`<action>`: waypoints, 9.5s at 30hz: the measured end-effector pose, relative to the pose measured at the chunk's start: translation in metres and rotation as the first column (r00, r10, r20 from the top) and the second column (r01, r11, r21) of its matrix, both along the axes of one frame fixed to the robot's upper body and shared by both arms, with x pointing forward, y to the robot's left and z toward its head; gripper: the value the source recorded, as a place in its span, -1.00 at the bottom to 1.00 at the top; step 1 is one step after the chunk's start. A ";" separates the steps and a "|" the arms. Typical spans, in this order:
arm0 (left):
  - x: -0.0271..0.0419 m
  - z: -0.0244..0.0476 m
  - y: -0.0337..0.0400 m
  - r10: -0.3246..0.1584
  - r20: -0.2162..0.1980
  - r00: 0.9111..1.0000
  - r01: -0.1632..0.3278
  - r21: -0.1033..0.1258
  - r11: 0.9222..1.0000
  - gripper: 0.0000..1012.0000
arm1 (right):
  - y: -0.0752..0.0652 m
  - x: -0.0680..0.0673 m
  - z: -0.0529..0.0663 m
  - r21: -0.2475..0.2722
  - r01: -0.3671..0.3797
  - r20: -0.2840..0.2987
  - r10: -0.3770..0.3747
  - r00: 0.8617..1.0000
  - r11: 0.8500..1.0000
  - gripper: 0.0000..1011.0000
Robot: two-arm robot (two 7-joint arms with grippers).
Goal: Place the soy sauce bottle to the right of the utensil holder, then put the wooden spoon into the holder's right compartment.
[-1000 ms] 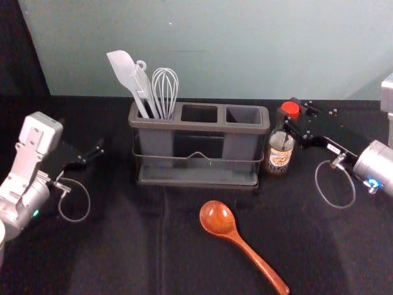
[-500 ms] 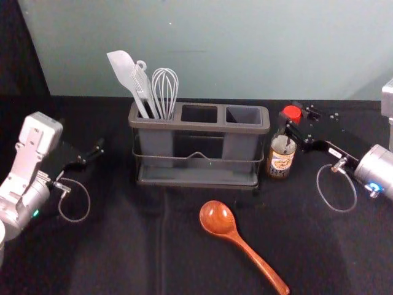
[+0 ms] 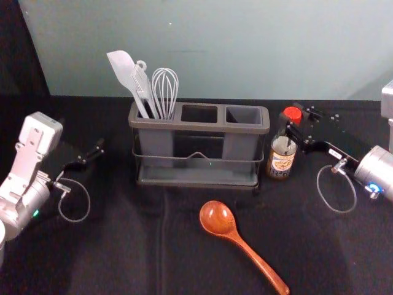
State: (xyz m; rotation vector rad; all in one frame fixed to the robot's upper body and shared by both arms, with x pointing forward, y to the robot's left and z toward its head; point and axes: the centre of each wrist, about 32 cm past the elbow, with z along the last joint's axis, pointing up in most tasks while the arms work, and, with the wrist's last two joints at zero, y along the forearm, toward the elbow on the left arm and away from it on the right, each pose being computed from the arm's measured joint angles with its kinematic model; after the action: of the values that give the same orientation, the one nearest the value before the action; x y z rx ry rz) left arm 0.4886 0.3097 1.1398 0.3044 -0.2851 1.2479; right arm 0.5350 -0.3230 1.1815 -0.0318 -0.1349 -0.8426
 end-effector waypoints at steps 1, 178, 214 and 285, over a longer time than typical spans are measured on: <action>0.0000 0.0000 0.0000 0.000 0.000 1.000 0.000 0.000 1.000 0.99 | 0.000 0.000 0.000 0.000 0.000 0.000 0.000 1.000 1.000 -0.23; 0.0000 0.0000 0.0000 0.000 0.000 1.000 0.000 0.000 1.000 0.99 | 0.157 -0.033 0.022 -0.405 -0.189 -0.543 -0.069 0.837 0.894 0.98; 0.0000 0.0000 0.0000 0.000 0.000 1.000 0.000 0.000 1.000 0.99 | 0.158 -0.034 0.020 -0.417 -0.185 -0.524 -0.069 0.849 0.890 0.66; 0.0000 0.0000 0.0000 0.000 0.000 1.000 0.000 0.000 1.000 0.99 | 0.154 0.048 0.124 -0.062 0.115 0.232 -0.098 0.968 0.991 0.66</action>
State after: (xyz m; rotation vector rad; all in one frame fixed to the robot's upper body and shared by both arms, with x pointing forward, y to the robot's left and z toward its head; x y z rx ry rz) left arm 0.4886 0.3097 1.1398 0.3044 -0.2851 1.2479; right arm 0.5833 -0.1693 1.3059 -0.0127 -0.3851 -0.9474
